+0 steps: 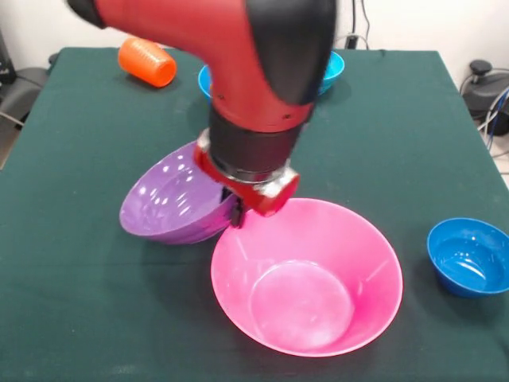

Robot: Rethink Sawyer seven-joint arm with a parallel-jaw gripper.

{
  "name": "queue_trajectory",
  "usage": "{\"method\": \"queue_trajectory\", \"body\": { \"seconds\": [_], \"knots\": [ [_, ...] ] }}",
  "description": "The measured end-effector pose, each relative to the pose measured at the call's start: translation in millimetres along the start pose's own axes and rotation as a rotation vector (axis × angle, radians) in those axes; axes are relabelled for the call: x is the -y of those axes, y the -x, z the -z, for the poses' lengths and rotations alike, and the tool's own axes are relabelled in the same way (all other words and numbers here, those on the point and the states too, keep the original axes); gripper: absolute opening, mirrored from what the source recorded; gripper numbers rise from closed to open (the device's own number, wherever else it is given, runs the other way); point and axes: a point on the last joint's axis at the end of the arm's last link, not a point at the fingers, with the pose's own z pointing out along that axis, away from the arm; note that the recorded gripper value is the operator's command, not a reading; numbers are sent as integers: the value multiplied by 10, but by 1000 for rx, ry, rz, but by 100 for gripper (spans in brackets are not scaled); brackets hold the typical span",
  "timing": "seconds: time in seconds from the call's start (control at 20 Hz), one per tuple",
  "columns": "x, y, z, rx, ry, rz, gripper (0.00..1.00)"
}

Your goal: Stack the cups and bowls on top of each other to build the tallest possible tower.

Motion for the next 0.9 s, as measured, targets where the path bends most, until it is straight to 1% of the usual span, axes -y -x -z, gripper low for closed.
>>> {"method": "queue_trajectory", "body": {
  "seconds": [0.2, 0.4, 0.6, 0.75, 0.9],
  "knots": [
    [-198, -179, 141, -14, -29, 25, 0],
    [-384, -294, 318, -24, -34, 31, 0],
    [-523, -340, 486, -22, -23, 24, 0],
    [-580, -308, 580, -13, -3, 9, 0],
    [-614, -276, 620, -9, 14, 2, 0]
  ]
}}
